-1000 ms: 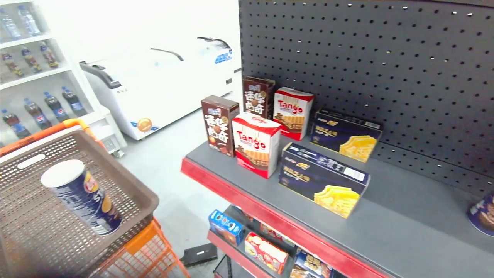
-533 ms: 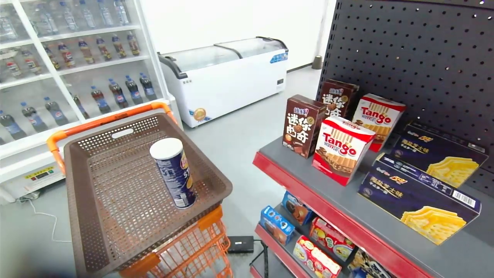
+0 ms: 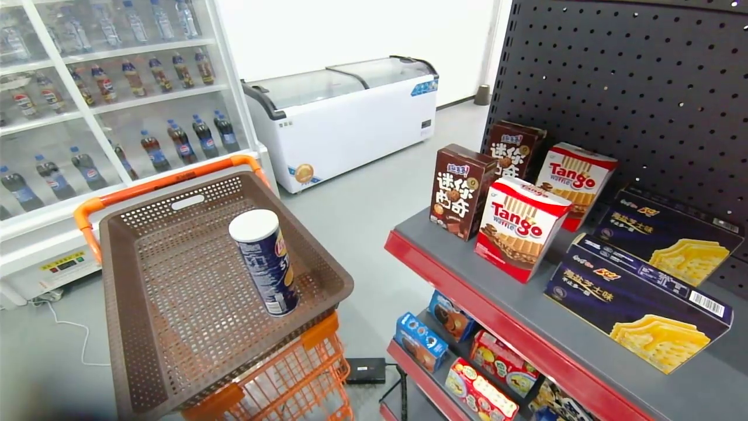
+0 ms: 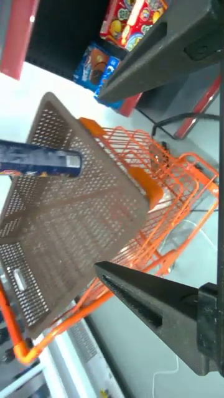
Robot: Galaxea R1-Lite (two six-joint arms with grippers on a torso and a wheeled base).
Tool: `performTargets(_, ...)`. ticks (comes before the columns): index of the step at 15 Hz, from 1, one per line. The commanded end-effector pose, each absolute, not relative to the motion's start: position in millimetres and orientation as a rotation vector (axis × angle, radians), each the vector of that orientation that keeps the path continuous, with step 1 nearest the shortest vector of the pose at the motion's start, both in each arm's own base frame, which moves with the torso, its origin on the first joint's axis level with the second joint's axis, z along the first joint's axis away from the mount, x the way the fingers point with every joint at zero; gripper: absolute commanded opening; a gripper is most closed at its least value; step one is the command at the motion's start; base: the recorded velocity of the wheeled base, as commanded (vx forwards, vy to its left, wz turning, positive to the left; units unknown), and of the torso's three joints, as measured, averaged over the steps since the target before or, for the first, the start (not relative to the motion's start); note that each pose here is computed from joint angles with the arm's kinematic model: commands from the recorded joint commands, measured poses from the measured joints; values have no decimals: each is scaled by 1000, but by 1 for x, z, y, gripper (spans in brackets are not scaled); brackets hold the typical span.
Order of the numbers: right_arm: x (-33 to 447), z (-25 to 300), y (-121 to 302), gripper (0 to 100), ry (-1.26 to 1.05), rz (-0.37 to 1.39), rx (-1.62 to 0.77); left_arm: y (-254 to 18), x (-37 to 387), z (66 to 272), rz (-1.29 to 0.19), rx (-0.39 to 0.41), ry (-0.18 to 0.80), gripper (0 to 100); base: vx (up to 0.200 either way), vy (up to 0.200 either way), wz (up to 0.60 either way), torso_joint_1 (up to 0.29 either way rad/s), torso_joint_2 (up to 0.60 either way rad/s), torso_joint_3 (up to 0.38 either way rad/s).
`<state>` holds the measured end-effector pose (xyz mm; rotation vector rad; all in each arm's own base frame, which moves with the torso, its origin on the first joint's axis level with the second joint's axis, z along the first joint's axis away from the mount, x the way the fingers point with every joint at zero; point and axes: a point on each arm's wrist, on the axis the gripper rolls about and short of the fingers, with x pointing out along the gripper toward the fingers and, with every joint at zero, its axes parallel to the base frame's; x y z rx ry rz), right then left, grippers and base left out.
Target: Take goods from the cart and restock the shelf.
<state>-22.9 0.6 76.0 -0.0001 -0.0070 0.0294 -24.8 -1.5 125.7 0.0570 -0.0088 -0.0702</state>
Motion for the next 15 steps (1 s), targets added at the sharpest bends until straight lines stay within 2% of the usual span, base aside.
performTargets(1, -23, 76, 1, 100, -6, 31, 0, -1, 53, 194, -60, 71, 296, 100, 0, 0, 0, 0, 0, 0)
performTargets(3, -23, 76, 1, 100, -6, 31, 0, -1, 98, 197, -38, 136, 394, 100, 0, 0, 0, 0, 0, 0)
performTargets(5, -23, 76, 1, 100, -6, 31, 0, 1, 128, 193, -30, 139, 416, 100, 0, 0, 0, 0, 0, 0)
performTargets(7, -23, 76, 1, 100, -6, 31, 0, -12, 151, 185, -243, 118, 477, 100, 0, 0, 0, 0, 0, 0)
performTargets(9, -23, 76, 1, 100, -6, 31, 0, -28, 172, 173, -312, 156, 530, 100, 0, 0, 0, 0, 0, 0)
performTargets(12, -23, 76, 1, 100, -6, 31, 0, -43, 213, 157, -336, 173, 471, 100, 0, 0, 0, 0, 0, 0)
performTargets(15, -23, 76, 1, 100, -6, 31, 0, -48, 237, 140, -335, 181, 462, 100, 0, 0, 0, 0, 0, 0)
